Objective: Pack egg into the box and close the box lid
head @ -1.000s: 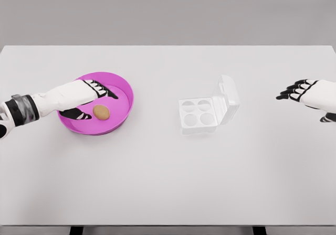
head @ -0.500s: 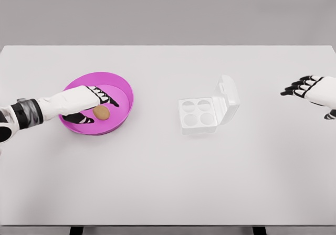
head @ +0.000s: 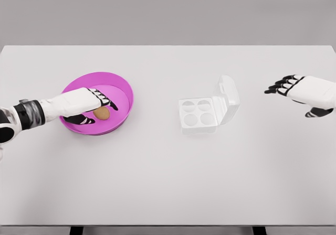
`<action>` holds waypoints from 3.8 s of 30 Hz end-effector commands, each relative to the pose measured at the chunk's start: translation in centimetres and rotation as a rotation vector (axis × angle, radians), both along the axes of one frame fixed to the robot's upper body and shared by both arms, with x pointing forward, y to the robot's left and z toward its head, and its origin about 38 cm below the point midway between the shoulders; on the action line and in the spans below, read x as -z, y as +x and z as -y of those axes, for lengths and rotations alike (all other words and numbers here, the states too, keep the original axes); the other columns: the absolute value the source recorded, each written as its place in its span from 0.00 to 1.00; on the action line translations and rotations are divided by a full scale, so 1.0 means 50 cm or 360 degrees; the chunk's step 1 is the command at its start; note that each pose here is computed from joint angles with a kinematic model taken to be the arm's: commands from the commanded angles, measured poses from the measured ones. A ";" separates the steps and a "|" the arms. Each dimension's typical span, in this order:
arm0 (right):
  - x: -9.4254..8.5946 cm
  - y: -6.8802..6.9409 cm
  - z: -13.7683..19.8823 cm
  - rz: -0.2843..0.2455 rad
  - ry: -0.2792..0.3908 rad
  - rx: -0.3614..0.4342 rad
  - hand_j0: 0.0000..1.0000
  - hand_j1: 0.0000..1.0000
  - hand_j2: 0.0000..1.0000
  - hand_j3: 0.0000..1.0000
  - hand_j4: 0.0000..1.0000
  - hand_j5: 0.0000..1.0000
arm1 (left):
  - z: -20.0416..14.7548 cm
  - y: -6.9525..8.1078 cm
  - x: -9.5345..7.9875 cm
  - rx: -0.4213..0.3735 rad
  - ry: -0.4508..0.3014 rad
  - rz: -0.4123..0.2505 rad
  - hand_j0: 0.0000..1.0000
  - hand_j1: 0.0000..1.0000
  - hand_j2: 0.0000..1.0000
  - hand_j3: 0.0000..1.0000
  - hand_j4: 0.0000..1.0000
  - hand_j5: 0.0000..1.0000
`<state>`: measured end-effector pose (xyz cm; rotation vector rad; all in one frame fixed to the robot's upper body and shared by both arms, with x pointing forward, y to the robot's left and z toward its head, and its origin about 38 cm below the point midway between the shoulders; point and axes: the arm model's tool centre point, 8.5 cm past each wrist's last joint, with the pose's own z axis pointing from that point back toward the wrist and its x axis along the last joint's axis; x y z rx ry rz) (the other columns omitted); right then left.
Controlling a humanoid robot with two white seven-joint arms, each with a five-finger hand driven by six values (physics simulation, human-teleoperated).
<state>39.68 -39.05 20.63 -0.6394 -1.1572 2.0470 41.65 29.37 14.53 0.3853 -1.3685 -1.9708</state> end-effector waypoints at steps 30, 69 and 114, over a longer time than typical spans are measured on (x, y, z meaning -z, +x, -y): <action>0.011 -0.001 -0.002 -0.0012 -0.0072 -0.0007 1.00 1.00 1.00 1.00 1.00 1.00 | 0.001 0.000 0.011 -0.0002 -0.0017 -0.0036 0.64 0.64 0.64 0.64 0.64 0.64; 0.016 0.002 0.017 -0.0024 -0.0094 0.0040 1.00 1.00 1.00 1.00 1.00 1.00 | 0.027 0.010 -0.057 0.0061 -0.0070 0.0103 0.39 0.39 0.39 0.39 0.39 0.39; 0.022 -0.006 -0.054 -0.0017 -0.0109 -0.0128 1.00 1.00 1.00 1.00 1.00 1.00 | 0.279 -0.003 -0.103 0.0361 -0.0512 0.0212 0.37 0.37 0.37 0.37 0.37 0.37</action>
